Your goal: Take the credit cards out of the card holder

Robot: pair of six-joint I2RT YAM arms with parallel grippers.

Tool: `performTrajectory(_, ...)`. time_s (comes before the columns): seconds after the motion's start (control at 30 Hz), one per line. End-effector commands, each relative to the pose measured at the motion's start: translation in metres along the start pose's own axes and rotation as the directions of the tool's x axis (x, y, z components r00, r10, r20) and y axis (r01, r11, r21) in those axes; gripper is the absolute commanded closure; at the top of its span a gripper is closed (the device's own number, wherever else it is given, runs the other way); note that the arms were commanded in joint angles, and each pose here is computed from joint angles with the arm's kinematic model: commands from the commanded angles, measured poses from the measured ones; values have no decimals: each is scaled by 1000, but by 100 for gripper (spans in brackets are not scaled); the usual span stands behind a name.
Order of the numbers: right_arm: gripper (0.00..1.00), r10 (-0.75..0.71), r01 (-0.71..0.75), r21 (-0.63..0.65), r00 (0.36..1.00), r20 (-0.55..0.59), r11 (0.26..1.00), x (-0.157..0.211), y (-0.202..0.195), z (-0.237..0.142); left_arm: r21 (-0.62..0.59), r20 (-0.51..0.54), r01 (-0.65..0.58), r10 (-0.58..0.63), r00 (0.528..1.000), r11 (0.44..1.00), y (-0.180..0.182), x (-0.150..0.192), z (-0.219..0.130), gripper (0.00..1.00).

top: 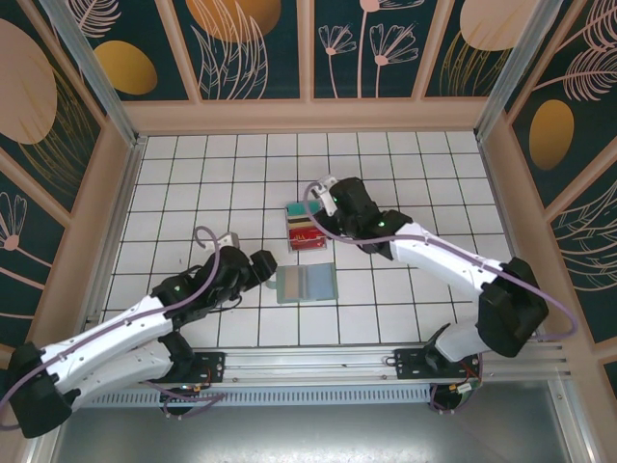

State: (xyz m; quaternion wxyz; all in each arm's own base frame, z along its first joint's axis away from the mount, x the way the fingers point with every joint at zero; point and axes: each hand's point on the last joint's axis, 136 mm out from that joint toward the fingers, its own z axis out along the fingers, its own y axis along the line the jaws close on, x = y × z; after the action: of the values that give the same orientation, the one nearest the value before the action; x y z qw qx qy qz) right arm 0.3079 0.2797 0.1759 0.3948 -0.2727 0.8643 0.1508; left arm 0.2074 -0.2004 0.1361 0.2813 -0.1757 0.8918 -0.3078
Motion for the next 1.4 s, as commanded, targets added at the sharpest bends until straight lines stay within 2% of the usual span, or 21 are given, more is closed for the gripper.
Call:
performTrajectory(0.0, 69, 336, -337, 13, 933, -129, 941, 54, -1, 1, 82, -47, -22, 26, 999, 996, -18, 9, 13, 29)
performTrajectory(0.07, 69, 452, -457, 9, 877, -162, 889, 75, 0, -1, 100, -67, -24, 31, 997, 995, -21, 14, 20, 35)
performTrajectory(0.17, 66, 562, -578, -21, 800, -208, 816, 105, 8, -1, 111, -98, -30, 41, 994, 993, -23, 21, 30, 36)
performTrajectory(0.27, 64, 622, -647, -26, 743, -250, 762, 131, 14, 3, 97, -128, -46, 59, 990, 994, -21, 28, 39, 39)
performTrajectory(0.4, 64, 655, -688, -27, 702, -280, 725, 147, 18, 8, 87, -155, -50, 63, 986, 995, -15, 36, 47, 44)
performTrajectory(0.57, 63, 665, -706, -20, 676, -316, 708, 160, 22, 17, 82, -168, -45, 58, 984, 996, -8, 42, 54, 46)
performTrajectory(0.9, 71, 652, -701, 8, 660, -374, 714, 180, 31, 31, 51, -222, -60, 70, 973, 997, 3, 58, 68, 47)
performTrajectory(1.03, 76, 652, -700, 14, 657, -377, 714, 184, 32, 31, 24, -235, -69, 72, 969, 997, 10, 63, 73, 47)
performTrajectory(1.37, 76, 649, -698, 18, 656, -385, 716, 186, 34, 32, -45, -279, -87, 71, 958, 995, 30, 77, 85, 47)
